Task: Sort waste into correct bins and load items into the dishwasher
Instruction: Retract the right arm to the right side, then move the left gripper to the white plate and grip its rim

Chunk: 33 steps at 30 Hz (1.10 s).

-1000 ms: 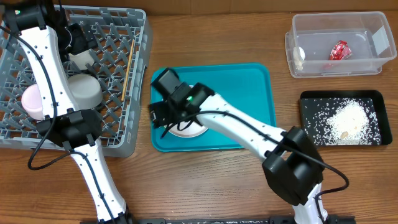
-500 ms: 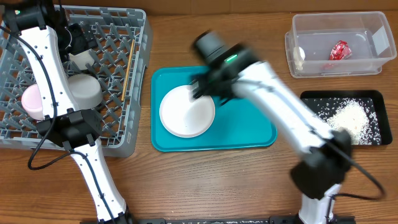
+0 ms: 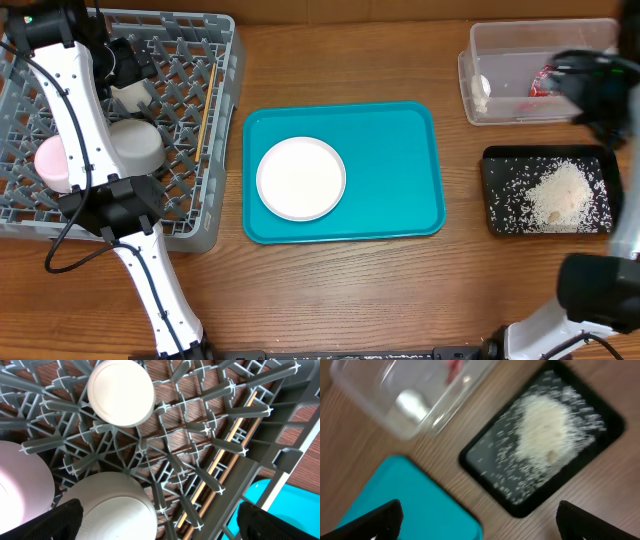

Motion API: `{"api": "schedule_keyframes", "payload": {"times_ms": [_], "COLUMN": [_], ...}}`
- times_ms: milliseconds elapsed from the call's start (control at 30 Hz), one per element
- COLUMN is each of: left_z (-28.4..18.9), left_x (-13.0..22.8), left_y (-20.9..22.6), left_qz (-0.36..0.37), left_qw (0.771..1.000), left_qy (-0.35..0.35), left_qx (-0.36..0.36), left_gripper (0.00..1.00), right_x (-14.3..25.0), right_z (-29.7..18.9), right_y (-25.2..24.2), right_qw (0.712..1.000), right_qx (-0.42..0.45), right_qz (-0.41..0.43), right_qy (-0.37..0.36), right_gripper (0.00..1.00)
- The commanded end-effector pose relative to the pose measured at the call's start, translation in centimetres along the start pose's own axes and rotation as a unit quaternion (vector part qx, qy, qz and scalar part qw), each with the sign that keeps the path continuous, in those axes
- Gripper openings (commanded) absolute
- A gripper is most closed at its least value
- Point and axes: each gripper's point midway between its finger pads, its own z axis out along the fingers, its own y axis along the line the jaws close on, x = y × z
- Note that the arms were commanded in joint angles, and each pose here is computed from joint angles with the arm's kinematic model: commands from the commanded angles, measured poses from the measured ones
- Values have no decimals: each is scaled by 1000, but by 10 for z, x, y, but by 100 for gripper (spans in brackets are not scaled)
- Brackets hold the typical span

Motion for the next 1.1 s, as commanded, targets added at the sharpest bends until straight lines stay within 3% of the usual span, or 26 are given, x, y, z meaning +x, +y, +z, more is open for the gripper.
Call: {"api": "schedule_keyframes", "payload": {"times_ms": [0,200,300,500,567,633,733,867,1067], "left_z": [-20,-20,-22,-38,-53,-77,-93,-86,-38], "left_x": [-3,-7,1,10,16,27,50,97,193], "left_y": [-4,-7,-32,-81,-107,-145,-193,-255,-321], "left_qz": [0,-12,-65,-97,-50,26,79,140,225], "left_qw": [1000,999,995,969,949,911,878,877,918], "left_qy": [-23,-30,-4,39,49,51,72,114,168], "left_qx": [0,8,82,226,306,408,466,445,280], "left_gripper": [100,100,100,100,100,100,100,100,100], "right_x": [-21,-42,-45,-47,-47,-47,-47,-47,-47], "right_z": [-3,-5,-5,-6,-6,-6,-6,-6,-6], "right_y": [-29,-71,-82,-87,-87,-87,-87,-87,-87], "right_qw": [999,994,992,991,991,991,991,991,991], "right_qx": [-2,13,17,19,18,19,19,18,19], "right_qz": [52,109,124,130,129,129,129,129,129], "right_qy": [-13,-26,-28,-29,-29,-29,-29,-29,-29], "right_gripper": [100,100,100,100,100,100,100,100,100]}}
